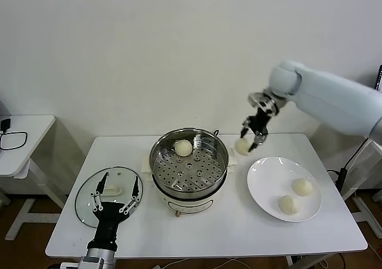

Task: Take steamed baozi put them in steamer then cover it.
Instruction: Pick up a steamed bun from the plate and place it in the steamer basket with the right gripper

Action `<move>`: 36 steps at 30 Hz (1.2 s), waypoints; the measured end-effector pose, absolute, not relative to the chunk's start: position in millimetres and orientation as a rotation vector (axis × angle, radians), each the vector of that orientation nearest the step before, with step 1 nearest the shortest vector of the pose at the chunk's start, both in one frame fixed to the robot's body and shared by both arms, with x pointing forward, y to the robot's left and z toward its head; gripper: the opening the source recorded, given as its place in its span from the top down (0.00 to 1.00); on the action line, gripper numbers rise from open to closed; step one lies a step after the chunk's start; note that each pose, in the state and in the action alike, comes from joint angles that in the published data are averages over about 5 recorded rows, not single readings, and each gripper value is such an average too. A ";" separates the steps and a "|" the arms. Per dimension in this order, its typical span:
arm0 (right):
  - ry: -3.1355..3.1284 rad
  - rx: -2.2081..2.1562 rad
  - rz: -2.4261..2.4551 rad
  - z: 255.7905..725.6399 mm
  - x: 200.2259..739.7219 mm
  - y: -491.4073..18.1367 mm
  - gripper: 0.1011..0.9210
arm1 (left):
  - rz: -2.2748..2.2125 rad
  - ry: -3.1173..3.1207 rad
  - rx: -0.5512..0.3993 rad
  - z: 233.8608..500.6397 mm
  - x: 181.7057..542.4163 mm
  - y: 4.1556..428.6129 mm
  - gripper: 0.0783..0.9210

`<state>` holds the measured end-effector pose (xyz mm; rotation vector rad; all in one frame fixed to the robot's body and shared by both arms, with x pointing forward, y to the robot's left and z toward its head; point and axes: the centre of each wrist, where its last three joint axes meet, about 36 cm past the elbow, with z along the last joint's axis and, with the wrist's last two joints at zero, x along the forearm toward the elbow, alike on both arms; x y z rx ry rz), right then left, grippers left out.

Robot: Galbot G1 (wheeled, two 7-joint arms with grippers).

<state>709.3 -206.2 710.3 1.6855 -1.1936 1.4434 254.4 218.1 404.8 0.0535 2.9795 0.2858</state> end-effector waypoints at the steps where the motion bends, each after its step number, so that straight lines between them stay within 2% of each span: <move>1: -1.183 1.697 1.447 713.0 708.0 -196.3 0.35 | 0.283 2.979 0.053 405.1 254.5 217.7 0.12; 8: -1.122 1.758 1.466 710.9 700.3 -128.0 0.36 | 0.274 2.976 0.046 405.7 254.9 216.3 0.12; 20: -1.069 1.792 1.511 659.9 690.8 -31.7 0.37 | 0.268 2.971 0.038 405.7 255.8 215.9 0.12; 31: -1.042 1.789 1.562 629.8 685.3 21.3 0.36 | 0.267 2.971 0.032 403.7 257.2 217.1 0.12; 36: -1.036 1.786 1.576 619.4 682.2 34.7 0.33 | 0.266 2.971 0.030 403.4 257.8 217.2 0.12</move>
